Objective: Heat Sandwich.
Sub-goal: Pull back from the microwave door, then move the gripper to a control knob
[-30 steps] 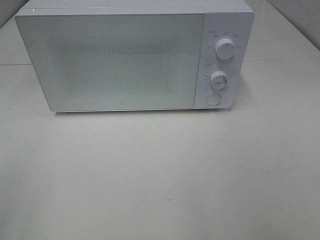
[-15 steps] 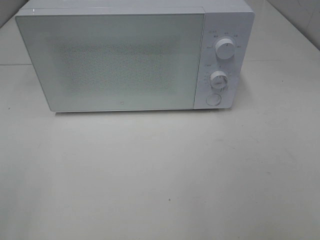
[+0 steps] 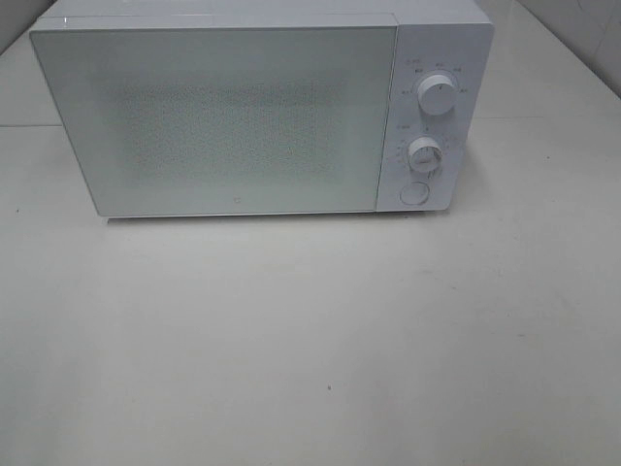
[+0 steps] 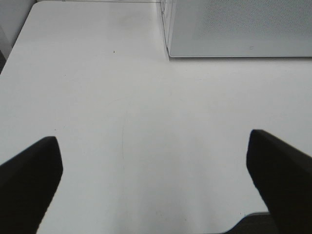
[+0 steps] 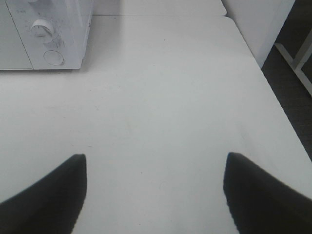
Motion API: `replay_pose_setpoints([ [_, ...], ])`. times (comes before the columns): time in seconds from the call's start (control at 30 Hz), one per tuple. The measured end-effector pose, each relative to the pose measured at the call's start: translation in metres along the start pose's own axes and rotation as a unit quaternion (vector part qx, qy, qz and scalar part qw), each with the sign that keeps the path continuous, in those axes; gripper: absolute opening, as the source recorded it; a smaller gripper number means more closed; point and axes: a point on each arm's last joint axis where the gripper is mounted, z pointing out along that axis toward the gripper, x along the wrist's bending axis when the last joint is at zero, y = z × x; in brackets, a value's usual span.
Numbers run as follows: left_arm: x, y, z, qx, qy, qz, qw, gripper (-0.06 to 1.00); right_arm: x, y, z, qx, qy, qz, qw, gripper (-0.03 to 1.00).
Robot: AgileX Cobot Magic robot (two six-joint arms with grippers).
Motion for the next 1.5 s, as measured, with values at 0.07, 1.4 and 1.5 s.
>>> replay_pose_setpoints([
  [0.07,0.0,0.0,0.0,0.0,0.0,0.0,1.0,0.97,0.0,0.0,0.0,0.0,0.0,0.0,1.0,0.75],
  [1.4,0.0,0.0,0.0,0.0,0.0,0.0,1.0,0.97,0.002,0.025,0.003,-0.058,0.007,-0.001,0.998,0.75],
  [1.5,0.0,0.0,0.0,0.0,0.0,0.0,1.0,0.97,0.003,0.037,0.014,-0.056,0.009,-0.005,0.998,0.75],
])
